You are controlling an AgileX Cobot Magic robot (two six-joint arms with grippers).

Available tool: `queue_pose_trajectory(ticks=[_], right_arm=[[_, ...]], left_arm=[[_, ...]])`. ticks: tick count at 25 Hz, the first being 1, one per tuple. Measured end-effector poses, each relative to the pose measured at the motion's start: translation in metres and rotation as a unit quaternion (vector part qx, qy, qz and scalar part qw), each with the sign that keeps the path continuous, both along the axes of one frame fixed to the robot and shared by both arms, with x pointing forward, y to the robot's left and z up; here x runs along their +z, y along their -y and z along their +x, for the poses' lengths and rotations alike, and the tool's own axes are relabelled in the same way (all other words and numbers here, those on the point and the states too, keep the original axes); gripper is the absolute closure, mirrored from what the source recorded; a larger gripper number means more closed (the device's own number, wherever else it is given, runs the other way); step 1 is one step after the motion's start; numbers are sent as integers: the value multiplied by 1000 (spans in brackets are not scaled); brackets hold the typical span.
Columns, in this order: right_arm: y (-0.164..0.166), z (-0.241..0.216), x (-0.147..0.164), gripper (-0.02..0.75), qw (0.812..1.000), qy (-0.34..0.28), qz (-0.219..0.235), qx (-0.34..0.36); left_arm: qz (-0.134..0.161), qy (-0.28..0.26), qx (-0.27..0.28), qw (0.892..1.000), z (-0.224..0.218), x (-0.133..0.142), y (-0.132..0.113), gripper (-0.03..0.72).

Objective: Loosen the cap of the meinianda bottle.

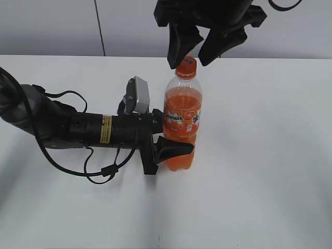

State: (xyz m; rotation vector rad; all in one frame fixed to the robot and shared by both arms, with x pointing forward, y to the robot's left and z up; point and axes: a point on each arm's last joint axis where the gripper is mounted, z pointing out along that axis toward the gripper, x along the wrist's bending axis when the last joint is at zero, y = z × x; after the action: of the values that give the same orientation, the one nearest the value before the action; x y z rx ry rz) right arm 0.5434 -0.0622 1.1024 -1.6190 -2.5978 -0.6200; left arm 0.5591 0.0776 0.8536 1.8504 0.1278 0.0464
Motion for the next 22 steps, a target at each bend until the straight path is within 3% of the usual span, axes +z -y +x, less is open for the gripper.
queue_pose_trajectory(ticks=[8,14,22], right_arm=[[-2,4,-5,297,1000,3,0,0],[-2,4,-5,454,1000,5,-2,8],[-2,3,-6,461,998,21,-15,60]], left_arm=[[0,0,0,1000,0,0,0,297],[0,0,0,1000,0,0,0,297],[0,0,0,1000,0,0,0,297]])
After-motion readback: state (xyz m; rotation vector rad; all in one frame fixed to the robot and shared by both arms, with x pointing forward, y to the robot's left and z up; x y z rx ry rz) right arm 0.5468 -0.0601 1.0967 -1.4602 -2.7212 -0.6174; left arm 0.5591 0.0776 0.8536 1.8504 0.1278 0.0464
